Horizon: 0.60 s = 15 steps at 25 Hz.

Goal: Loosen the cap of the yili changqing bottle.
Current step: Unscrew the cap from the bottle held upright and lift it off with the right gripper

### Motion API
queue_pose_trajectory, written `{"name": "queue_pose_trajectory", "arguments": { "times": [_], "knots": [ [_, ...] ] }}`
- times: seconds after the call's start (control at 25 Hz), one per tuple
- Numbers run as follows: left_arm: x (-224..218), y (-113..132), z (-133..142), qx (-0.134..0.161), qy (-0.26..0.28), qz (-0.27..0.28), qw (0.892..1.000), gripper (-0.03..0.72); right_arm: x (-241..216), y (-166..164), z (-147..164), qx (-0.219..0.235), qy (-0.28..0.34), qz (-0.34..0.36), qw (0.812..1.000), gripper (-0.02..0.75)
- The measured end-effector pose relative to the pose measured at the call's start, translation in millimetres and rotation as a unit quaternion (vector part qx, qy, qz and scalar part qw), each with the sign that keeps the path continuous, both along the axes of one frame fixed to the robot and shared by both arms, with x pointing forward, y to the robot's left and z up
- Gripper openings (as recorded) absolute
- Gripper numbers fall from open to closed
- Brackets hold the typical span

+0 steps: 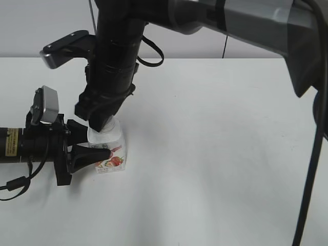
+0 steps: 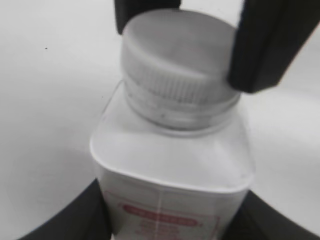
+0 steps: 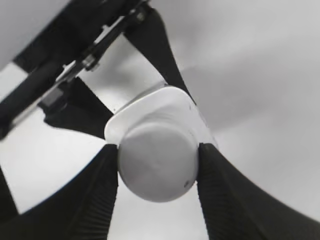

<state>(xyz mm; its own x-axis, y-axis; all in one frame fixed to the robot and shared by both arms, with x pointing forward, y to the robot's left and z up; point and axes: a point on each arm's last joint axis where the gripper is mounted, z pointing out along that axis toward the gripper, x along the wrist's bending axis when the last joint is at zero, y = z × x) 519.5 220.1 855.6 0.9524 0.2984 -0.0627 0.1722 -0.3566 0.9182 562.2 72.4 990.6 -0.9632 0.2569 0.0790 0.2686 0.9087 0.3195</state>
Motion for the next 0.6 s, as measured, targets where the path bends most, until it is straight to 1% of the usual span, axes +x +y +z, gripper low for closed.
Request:
{"name": "queue_pose_trajectory", "arguments": {
  "times": [0.04, 0.08, 0.12, 0.2, 0.32, 0.52, 0.6],
  "knots": [
    [0.0, 0.0, 0.0, 0.000, 0.000, 0.000, 1.000, 0.358, 0.1, 0.1, 0.6, 0.000, -0.026, 0.072, 0.997, 0.386],
    [0.0, 0.0, -0.1, 0.000, 0.000, 0.000, 1.000, 0.358, 0.2, 0.2, 0.9, 0.000, -0.046, 0.129, 0.991, 0.386],
    [0.0, 0.0, -0.1, 0.000, 0.000, 0.000, 1.000, 0.358, 0.0, 0.1, 0.8, -0.002, -0.065, 0.187, 0.980, 0.386],
    [0.0, 0.0, -0.1, 0.000, 0.000, 0.000, 1.000, 0.358, 0.2, -0.2, 0.7, -0.004, -0.088, 0.250, 0.964, 0.386],
    [0.0, 0.0, 0.0, 0.000, 0.000, 0.000, 1.000, 0.358, 0.3, -0.3, 0.7, -0.006, -0.099, 0.281, 0.955, 0.386],
    [0.0, 0.0, 0.0, 0.000, 0.000, 0.000, 1.000, 0.358, 0.0, -0.6, 2.8, -0.005, -0.102, 0.285, 0.953, 0.386],
    [0.0, 0.0, 0.0, 0.000, 0.000, 0.000, 1.000, 0.358, -0.8, -1.5, 8.9, -0.001, -0.108, 0.285, 0.953, 0.386]
  ]
}}
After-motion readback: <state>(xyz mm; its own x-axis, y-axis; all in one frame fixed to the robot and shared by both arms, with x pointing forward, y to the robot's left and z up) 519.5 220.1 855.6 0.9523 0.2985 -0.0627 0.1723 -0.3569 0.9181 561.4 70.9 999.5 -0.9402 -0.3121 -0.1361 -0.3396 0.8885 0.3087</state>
